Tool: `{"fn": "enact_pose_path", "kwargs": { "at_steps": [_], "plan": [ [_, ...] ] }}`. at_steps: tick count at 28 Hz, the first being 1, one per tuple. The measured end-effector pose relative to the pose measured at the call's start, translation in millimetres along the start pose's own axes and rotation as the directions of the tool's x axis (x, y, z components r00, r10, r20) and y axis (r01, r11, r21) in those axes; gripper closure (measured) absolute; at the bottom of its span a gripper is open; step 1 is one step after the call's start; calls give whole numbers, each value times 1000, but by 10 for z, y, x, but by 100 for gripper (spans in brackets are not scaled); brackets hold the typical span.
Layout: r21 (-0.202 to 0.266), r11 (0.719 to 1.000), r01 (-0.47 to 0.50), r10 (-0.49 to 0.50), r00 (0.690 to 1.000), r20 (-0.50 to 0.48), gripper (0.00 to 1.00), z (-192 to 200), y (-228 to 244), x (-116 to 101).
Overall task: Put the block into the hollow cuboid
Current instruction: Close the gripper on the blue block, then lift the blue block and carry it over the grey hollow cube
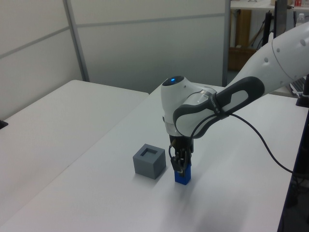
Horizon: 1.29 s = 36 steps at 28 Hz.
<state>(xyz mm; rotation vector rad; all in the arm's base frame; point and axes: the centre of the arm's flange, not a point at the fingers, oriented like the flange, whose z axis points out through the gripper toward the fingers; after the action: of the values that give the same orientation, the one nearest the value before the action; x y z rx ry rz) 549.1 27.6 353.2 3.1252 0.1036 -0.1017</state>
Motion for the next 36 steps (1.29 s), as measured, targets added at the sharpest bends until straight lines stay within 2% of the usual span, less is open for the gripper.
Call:
{"fn": "enact_pose_path", "kwargs": {
  "at_steps": [2,7,9,26,30,34,36],
  "plan": [
    [0,1000,-2,2,1000,-10,44,-45,7,25],
    [0,1000,-4,4,1000,-28,45,-127,17,69],
    [0,1000,-4,4,1000,-29,49,-133,18,73],
    [-26,1000,7,-8,999,-44,49,-212,58,107],
    [-26,1000,-4,3,999,-33,49,-401,117,147],
    [-23,999,-32,31,999,-31,49,-837,258,242],
    [-7,999,-49,48,998,-43,49,-1026,305,287]
  ]
}}
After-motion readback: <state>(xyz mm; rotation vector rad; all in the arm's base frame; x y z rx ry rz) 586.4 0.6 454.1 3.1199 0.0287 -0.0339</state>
